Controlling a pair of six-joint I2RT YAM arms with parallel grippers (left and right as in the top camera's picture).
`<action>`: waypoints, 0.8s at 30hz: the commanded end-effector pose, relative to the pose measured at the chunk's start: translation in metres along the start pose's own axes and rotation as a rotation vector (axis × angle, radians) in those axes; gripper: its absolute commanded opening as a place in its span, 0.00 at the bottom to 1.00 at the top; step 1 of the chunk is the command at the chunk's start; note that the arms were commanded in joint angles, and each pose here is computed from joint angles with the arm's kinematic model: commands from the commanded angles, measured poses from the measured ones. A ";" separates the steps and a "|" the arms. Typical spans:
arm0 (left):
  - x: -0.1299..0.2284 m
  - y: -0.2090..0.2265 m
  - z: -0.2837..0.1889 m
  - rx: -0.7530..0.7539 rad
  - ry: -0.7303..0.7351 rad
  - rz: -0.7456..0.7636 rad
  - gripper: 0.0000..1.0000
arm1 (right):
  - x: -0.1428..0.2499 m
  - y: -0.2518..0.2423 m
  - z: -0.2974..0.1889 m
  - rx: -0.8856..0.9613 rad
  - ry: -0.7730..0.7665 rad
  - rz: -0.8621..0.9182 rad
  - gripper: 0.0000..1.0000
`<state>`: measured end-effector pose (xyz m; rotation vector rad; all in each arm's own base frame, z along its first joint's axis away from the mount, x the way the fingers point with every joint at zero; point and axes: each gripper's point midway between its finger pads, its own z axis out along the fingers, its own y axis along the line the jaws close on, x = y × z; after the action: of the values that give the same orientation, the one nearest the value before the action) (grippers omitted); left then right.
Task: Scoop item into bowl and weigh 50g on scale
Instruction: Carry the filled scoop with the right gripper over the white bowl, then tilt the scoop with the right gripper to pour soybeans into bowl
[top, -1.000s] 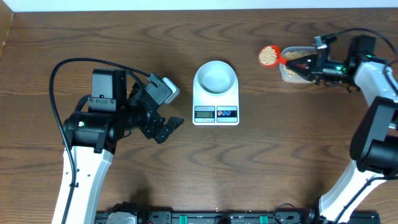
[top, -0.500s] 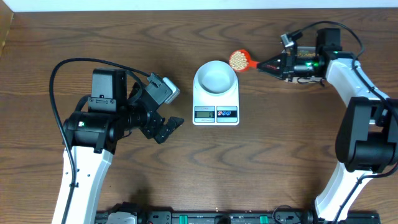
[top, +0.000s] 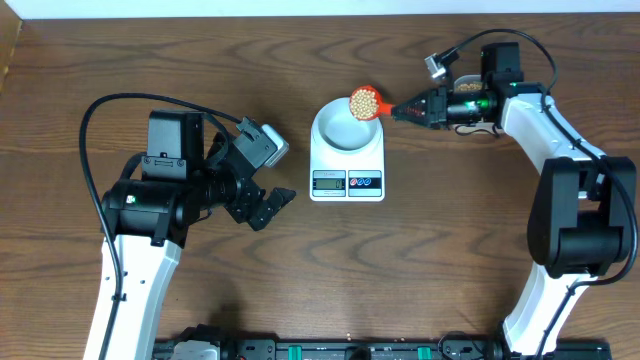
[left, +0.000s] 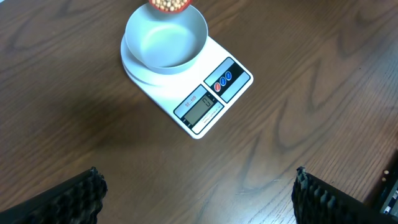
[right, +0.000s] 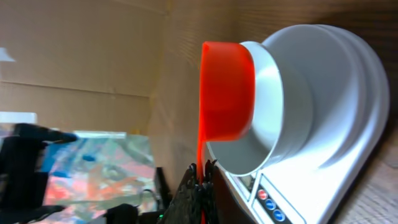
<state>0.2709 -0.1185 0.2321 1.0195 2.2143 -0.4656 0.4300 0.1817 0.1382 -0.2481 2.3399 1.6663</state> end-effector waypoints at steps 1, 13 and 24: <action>-0.010 0.001 -0.007 -0.002 -0.027 0.004 0.98 | 0.003 -0.009 0.008 0.046 0.012 -0.075 0.01; -0.010 0.001 -0.007 -0.002 -0.027 0.004 0.98 | 0.005 -0.009 0.014 0.054 0.028 -0.225 0.01; -0.010 0.001 -0.007 -0.002 -0.027 0.004 0.98 | 0.007 -0.008 0.016 0.052 0.035 -0.271 0.01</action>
<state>0.2709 -0.1184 0.2321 1.0195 2.2145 -0.4651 0.4314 0.1880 0.1255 -0.4973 2.2857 1.4680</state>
